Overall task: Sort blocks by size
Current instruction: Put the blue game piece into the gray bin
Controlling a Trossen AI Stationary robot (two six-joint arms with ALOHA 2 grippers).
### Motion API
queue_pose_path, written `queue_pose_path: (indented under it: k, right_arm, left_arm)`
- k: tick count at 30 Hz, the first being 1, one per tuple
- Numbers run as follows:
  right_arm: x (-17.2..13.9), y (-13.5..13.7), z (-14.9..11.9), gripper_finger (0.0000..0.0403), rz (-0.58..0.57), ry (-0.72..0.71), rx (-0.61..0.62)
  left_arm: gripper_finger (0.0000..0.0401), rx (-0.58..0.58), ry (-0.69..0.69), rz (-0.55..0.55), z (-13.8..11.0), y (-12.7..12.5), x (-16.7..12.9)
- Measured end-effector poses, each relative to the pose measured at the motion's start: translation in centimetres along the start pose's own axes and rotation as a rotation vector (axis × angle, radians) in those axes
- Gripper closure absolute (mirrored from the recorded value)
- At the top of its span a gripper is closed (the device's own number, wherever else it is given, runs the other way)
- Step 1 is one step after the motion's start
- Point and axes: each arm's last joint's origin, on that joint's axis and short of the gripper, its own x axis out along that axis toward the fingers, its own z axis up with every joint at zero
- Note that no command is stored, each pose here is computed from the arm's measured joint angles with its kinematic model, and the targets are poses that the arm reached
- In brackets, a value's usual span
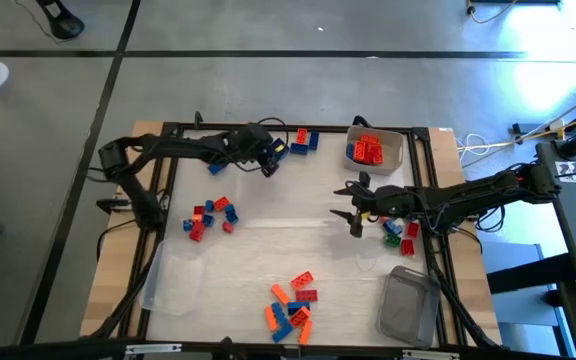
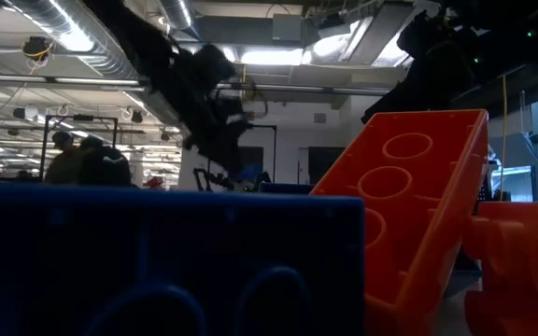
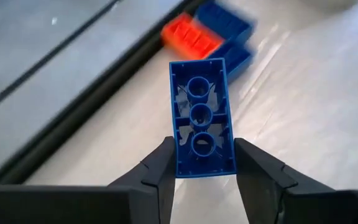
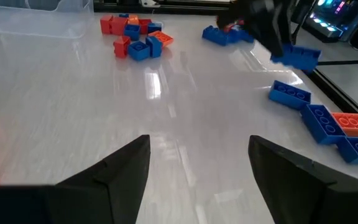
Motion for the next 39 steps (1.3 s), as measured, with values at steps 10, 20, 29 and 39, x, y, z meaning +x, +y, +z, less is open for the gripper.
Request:
queue_pose_path:
  k: [10, 20, 29, 39]
  right_arm:
    - [0.0, -0.1, 0.7, 0.0134, -0.030, -0.061, 0.049]
    - [-0.2, -0.1, 2.2, 0.0134, -0.028, -0.203, -0.002]
    - [-0.4, 0.0, 3.0, 0.0134, 0.069, -0.284, -0.012]
    - [-0.4, 0.3, 3.8, 0.0134, 0.162, -0.388, -0.008]
  left_arm:
    - [0.0274, 0.173, -0.200, -0.139, 1.9, -4.8, -5.2]
    - [0.0273, 0.287, -0.391, -0.308, 2.5, -9.4, -7.5]
    - [0.0272, 0.382, -0.529, -0.554, 2.6, -12.2, -9.4]
    - [0.0272, 0.406, -0.576, -0.606, 2.4, -13.5, -10.4]
